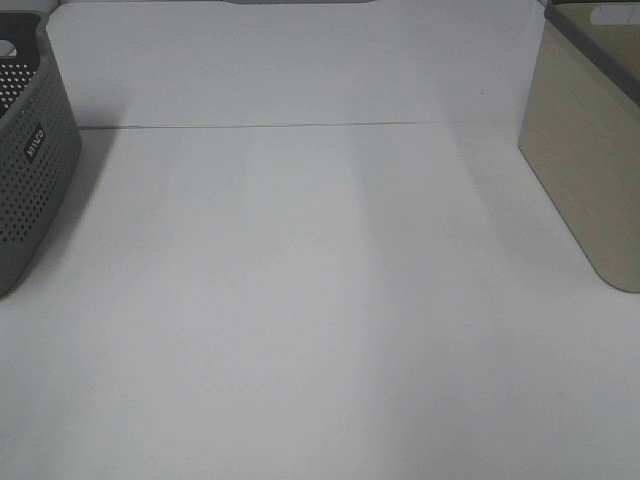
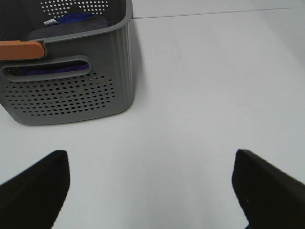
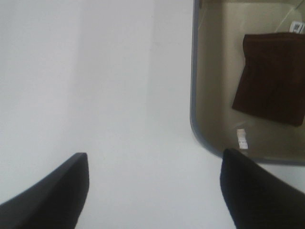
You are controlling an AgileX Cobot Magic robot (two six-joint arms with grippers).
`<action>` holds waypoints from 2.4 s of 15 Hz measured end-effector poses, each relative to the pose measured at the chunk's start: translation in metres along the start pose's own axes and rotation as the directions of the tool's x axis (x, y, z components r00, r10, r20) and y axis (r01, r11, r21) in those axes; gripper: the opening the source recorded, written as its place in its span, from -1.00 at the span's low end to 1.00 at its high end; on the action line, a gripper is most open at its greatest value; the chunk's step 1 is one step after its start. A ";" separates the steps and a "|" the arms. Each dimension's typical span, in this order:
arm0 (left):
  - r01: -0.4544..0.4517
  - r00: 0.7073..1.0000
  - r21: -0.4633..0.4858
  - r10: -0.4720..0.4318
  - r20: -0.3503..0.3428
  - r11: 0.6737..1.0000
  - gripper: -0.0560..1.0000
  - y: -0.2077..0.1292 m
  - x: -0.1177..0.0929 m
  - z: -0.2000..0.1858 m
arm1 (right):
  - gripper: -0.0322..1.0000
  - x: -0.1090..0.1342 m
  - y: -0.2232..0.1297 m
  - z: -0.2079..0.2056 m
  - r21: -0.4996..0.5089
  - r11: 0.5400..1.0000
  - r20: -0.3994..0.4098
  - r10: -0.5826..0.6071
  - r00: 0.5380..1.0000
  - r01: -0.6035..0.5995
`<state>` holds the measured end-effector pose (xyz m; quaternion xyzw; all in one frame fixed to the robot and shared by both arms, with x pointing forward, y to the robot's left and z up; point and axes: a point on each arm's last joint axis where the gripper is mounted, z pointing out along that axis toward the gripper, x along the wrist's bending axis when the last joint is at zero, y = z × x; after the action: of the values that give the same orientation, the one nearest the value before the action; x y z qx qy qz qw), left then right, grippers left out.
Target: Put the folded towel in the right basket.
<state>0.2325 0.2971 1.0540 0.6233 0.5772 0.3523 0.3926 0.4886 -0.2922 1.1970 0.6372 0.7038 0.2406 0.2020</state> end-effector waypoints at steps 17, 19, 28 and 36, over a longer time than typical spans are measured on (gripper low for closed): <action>0.000 1.000 0.000 0.000 0.000 1.000 0.77 0.000 0.000 0.000 | 0.46 0.022 -0.289 -0.035 -0.421 0.907 0.059 0.013 0.998 0.013; 0.000 1.000 0.000 0.000 0.000 1.000 0.77 0.000 0.000 0.000 | 0.46 0.022 -0.291 -0.036 -0.440 0.898 0.055 0.026 0.998 0.001; 0.000 1.000 0.000 0.000 0.000 1.000 0.77 0.000 0.000 0.000 | 0.46 0.018 -0.291 -0.036 -0.445 0.895 0.090 0.065 0.994 -0.019; 0.000 1.000 0.000 0.000 0.000 1.000 0.77 0.000 0.000 0.000 | 0.46 0.018 -0.291 -0.036 -0.447 0.894 0.082 0.066 0.994 -0.022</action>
<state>0.2325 0.2971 1.0540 0.6233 0.5772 0.3523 0.3926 0.2322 -0.2979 1.0528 0.6006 0.6051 0.3693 0.3699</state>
